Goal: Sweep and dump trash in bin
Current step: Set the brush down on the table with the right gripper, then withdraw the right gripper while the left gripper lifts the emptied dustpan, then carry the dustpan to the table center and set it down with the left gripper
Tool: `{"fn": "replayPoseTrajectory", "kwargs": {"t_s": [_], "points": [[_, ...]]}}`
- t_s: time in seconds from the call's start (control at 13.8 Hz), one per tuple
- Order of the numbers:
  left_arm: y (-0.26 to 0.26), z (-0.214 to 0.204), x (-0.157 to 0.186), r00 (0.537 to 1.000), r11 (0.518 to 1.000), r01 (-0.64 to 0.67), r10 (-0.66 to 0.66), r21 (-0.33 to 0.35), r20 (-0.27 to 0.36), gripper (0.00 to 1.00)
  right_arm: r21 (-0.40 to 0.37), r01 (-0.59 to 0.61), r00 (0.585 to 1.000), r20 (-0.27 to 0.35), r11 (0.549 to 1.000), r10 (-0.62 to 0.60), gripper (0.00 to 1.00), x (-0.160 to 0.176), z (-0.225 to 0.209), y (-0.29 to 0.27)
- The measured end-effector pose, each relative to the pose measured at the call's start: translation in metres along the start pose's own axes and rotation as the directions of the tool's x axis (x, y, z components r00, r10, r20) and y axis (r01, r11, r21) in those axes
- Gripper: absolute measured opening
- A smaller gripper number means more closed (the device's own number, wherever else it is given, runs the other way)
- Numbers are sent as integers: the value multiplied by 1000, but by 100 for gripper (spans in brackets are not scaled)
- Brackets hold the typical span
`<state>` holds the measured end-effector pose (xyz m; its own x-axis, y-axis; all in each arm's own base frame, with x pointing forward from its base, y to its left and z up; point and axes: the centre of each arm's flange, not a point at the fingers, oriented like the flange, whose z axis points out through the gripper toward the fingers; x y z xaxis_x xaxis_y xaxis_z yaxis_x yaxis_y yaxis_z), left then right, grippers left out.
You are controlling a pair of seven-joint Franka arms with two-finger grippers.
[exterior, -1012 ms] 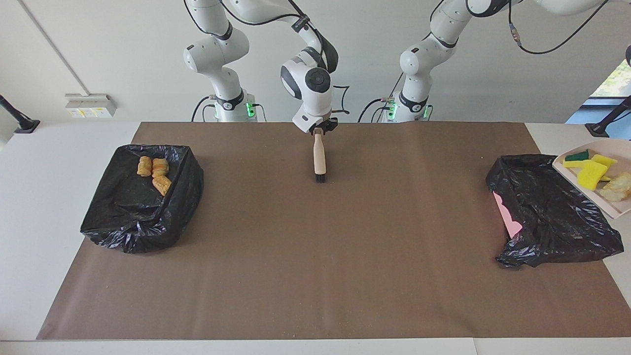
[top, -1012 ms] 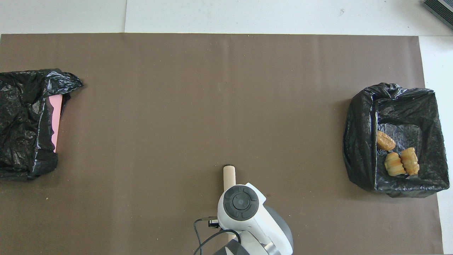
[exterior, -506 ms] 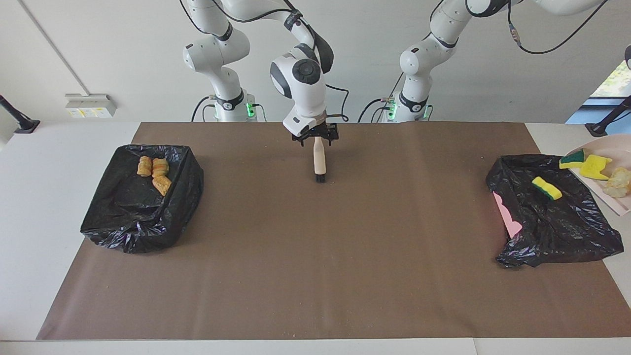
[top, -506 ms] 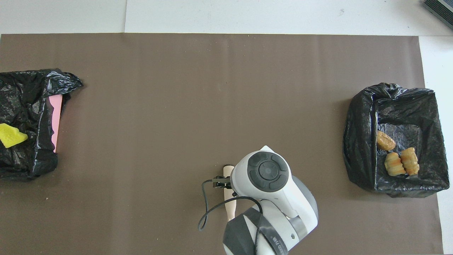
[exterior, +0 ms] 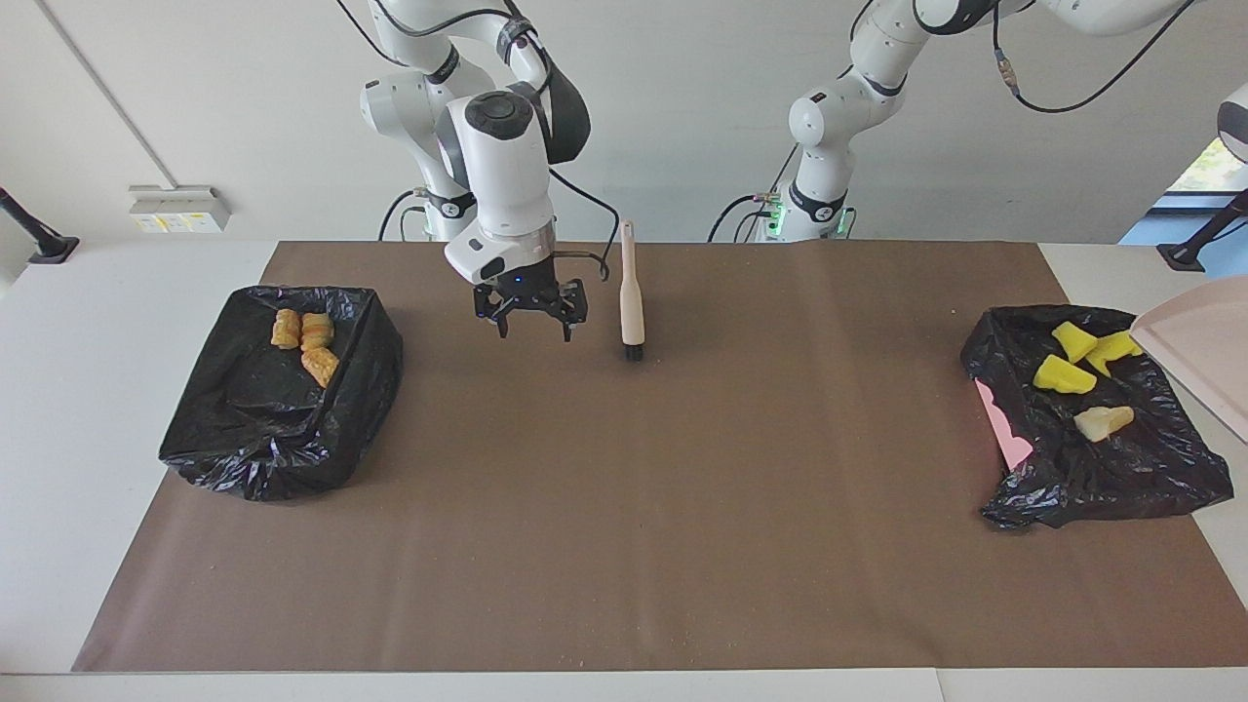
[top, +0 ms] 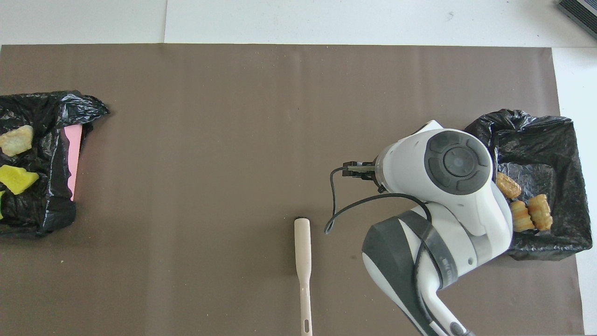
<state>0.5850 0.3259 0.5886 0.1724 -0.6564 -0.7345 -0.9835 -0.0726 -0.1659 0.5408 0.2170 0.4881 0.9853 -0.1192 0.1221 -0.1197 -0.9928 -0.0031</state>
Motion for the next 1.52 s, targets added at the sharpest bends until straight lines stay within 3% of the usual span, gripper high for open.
{"fn": "replayPoseTrajectory", "kwargs": {"t_s": [0.22,0.43,0.72,0.94,1.23,1.52], "points": [[0,-3,-2,1000,1000,25,-25,6,-16,31,-8,-50,999,-17,999,50,100,22,-59,26],[0,-21,-1,979,992,122,-117,18,-166,31,-8,-68,997,-48,998,67,100,28,-112,57],[-3,-45,33,912,983,173,-182,-57,-368,31,-22,-89,995,-50,996,88,100,27,-140,98],[-13,-86,87,851,950,269,-312,-159,-422,31,-1,-124,991,-40,992,124,100,28,-168,121],[-13,-150,178,715,834,404,-545,-377,-439,31,12,-111,994,26,994,111,100,32,-188,196],[8,-200,287,564,615,529,-770,-585,-299,31,12,-37,999,39,999,37,100,35,-189,265]]}}
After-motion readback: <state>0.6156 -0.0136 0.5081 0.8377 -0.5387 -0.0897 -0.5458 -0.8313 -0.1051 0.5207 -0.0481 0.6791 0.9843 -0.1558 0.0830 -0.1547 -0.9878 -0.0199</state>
